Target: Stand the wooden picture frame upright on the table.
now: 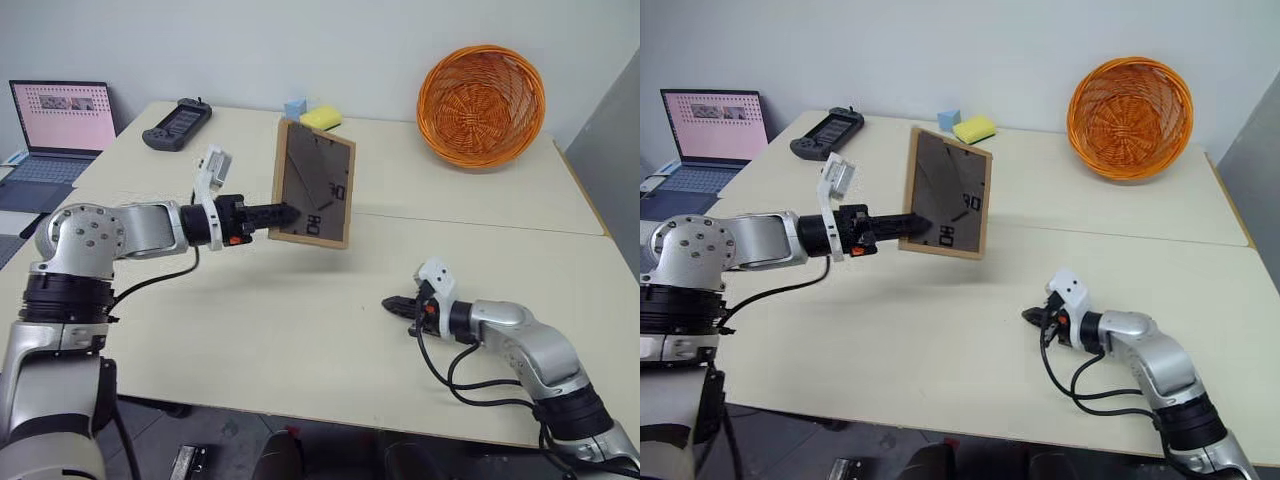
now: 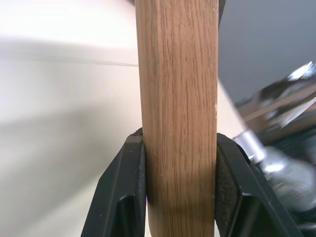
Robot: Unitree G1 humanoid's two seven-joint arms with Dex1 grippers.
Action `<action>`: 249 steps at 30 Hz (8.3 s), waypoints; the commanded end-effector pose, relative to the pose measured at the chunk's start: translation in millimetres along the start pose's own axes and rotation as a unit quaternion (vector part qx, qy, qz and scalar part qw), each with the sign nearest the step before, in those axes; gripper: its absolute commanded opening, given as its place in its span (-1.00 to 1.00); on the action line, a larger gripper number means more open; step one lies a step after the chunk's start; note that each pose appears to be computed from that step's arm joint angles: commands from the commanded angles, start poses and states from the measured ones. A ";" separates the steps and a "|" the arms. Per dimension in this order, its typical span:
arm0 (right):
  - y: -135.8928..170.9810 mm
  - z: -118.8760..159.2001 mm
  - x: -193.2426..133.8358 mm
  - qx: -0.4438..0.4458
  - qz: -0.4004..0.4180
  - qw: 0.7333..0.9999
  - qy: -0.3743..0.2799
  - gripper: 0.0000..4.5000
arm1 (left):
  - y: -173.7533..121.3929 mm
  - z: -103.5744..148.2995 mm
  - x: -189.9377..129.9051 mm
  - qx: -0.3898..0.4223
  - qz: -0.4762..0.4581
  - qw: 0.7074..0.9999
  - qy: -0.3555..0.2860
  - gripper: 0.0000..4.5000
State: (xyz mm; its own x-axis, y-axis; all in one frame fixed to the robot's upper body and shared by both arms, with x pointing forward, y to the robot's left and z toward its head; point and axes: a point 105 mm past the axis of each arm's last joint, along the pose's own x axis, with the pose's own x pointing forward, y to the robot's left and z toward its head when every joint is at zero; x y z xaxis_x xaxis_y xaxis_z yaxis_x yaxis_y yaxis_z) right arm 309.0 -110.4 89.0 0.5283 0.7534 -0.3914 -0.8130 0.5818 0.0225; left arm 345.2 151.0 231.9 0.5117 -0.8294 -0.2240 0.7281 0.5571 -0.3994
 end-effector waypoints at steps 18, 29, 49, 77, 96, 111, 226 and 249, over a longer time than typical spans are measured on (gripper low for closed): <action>2.8 168.4 -63.6 -0.117 0.051 0.976 -0.178 -0.92 | 6.1 12.1 24.0 0.322 -0.012 0.947 -0.003 -0.42; 0.6 166.3 -31.3 -0.077 0.027 0.976 -0.201 -0.34 | -1.9 16.1 27.6 0.329 -0.030 0.944 -0.007 -0.42; -4.7 176.2 -10.7 -0.076 0.035 0.973 -0.214 -0.12 | -14.2 18.8 32.4 0.330 -0.051 0.943 -0.014 -0.42; 23.4 173.1 -6.0 -0.086 0.049 0.971 -0.218 0.98 | -8.5 23.1 41.4 0.321 -0.055 0.945 -0.016 -0.42; -2.0 167.8 -6.9 -0.096 0.022 0.974 -0.203 0.98 | -13.3 25.3 37.9 0.323 -0.057 0.944 -0.019 -0.42; 18.3 186.3 -3.8 -0.097 0.048 0.967 -0.229 0.98 | -3.3 12.4 42.9 0.314 -0.053 0.948 0.000 -0.42; -11.9 121.7 -24.2 -0.799 -0.204 0.481 -0.297 0.98 | -75.4 -38.1 5.1 -0.188 -0.179 0.960 0.107 -0.42; -12.3 118.3 -26.8 -0.798 -0.200 0.482 -0.303 -0.40 | -73.6 -36.2 4.5 -0.191 -0.177 0.960 0.102 -0.42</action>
State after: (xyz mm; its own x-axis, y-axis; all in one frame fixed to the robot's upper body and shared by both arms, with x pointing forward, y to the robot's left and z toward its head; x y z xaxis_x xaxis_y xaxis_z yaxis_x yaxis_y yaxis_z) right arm 335.5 -103.6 195.9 0.3311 0.9037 0.2715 0.4547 0.0993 -0.8851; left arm 281.7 106.5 213.6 0.1501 -0.9666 -0.2077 0.5576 0.2563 -0.7896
